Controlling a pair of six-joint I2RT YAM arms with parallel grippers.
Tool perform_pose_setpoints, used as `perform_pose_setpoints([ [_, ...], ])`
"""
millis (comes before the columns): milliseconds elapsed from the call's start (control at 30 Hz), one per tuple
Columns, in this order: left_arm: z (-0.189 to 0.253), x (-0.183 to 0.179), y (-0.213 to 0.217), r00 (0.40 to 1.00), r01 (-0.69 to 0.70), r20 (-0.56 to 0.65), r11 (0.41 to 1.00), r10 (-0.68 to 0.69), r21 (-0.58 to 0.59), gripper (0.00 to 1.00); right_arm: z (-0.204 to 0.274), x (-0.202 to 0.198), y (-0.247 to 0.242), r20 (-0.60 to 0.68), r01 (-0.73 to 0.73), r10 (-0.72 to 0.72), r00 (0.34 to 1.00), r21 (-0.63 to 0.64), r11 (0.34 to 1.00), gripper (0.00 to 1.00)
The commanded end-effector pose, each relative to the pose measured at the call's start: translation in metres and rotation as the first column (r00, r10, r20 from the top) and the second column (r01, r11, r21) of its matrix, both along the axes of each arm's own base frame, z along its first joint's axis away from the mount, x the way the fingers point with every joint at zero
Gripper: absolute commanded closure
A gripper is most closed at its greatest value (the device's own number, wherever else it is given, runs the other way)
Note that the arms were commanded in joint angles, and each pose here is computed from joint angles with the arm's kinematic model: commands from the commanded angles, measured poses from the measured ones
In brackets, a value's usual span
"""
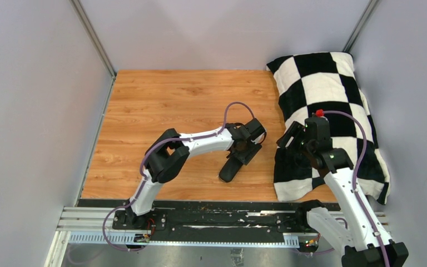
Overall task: Organize the sunglasses
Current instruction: Pick up the sunglasses case from the center of the board, then place the sunglasses case at the center of the board.
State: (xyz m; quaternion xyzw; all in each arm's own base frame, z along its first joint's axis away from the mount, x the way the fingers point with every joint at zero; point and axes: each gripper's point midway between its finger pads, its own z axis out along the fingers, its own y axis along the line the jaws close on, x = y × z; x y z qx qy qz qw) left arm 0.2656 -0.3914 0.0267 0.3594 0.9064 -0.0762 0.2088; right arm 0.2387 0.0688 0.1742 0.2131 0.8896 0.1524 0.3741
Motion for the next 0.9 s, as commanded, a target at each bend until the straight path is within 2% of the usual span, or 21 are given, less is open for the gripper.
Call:
perform_pose_setpoints([
  [0,0.006,0.009,0.004,0.998,-0.019,0.056,0.999,0.017,0.036,0.64,-0.008,-0.004,-0.005,-0.023,0.018,-0.019,1.0,-0.008,1.0,0.27],
  [133,0.028,0.024,0.02,0.986,-0.046,0.163,0.996,0.033,0.079,0.93,-0.008,-0.003,-0.006,-0.021,0.017,-0.017,1.0,-0.011,1.0,0.27],
  [200,0.038,0.036,0.03,0.977,-0.074,0.207,0.993,0.053,0.094,1.0,-0.009,-0.003,-0.006,-0.023,0.015,-0.015,1.0,-0.014,1.0,0.27],
  [333,0.042,0.068,0.051,0.976,-0.163,0.152,0.986,0.157,0.029,1.0,-0.014,-0.003,-0.006,-0.037,0.011,-0.012,0.999,-0.019,1.0,0.27],
  [467,0.041,0.116,0.061,0.957,-0.266,0.105,0.962,0.271,-0.057,0.9,-0.018,-0.001,-0.005,-0.04,0.01,-0.011,0.999,-0.021,1.0,0.27],
  [600,0.036,0.164,0.07,0.922,-0.364,0.103,0.925,0.374,-0.107,0.88,-0.022,-0.005,0.001,-0.053,-0.022,0.022,0.998,0.0,1.0,0.28],
  [633,0.035,0.174,0.07,0.916,-0.377,0.1,0.919,0.388,-0.118,0.8,-0.023,-0.007,0.002,-0.055,-0.029,0.029,0.998,0.004,1.0,0.28],
  [733,0.032,0.193,0.07,0.912,-0.388,0.088,0.913,0.4,-0.126,0.37,-0.026,-0.011,0.003,-0.061,-0.044,0.045,0.997,0.01,0.999,0.28],
  [867,0.06,0.196,0.069,0.913,-0.373,0.112,0.914,0.393,-0.162,0.13,-0.025,-0.015,0.0,-0.061,-0.054,0.053,0.997,-0.016,0.998,0.26],
])
